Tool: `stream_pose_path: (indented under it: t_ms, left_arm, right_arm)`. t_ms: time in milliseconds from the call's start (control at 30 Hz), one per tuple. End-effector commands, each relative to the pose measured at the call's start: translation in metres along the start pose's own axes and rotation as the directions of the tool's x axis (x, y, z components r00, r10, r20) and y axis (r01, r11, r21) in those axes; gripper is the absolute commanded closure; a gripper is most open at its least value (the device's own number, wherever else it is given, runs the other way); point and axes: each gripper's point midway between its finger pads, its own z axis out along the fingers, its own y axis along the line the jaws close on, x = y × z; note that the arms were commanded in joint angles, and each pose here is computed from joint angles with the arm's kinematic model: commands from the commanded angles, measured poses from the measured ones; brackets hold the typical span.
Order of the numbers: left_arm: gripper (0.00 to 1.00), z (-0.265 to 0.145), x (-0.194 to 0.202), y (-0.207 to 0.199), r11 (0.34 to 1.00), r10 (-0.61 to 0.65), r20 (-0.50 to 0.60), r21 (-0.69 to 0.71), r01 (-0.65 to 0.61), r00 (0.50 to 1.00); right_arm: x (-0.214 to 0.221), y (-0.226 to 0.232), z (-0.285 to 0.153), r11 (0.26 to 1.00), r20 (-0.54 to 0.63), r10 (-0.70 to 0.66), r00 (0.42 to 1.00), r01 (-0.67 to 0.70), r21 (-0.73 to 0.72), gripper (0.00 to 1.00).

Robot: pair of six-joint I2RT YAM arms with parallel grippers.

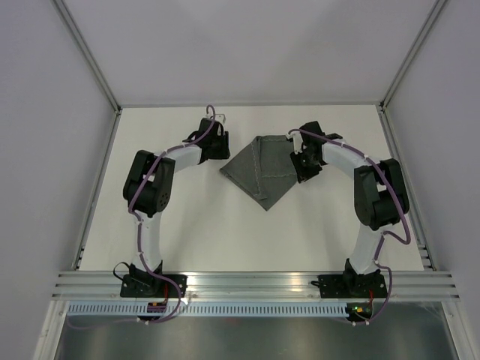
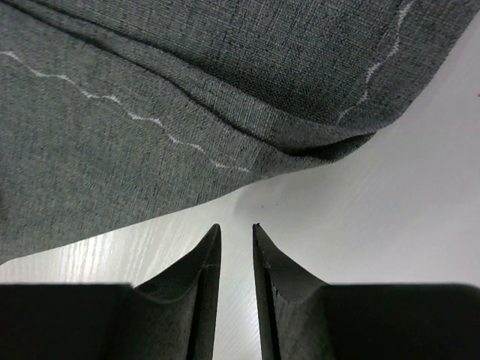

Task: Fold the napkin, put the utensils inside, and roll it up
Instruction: Adjust the napkin at the center of the board.

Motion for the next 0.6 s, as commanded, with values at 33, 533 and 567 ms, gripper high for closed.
stream_pose_path:
  t_ms: [33,533,567]
  left_arm:
    - [0.57,-0.012,0.009,-0.002,0.997,-0.074,-0.002,0.012,0.074,0.997]
    - [0.62,-0.04,0.06,-0.014,0.984,-0.166,-0.017,0.064,0.167,0.986]
    - [0.62,-0.043,0.061,-0.018,0.984,-0.166,-0.01,0.069,0.166,0.986]
  right_arm:
    - [-0.001,-0.014,0.014,0.998,-0.018,0.032,0.999,-0.031,0.052,0.71]
    - [-0.049,-0.032,0.048,0.997,0.03,0.03,0.999,-0.032,0.07,0.71]
    - [-0.055,-0.034,0.052,0.997,0.035,0.027,0.999,-0.029,0.074,0.71]
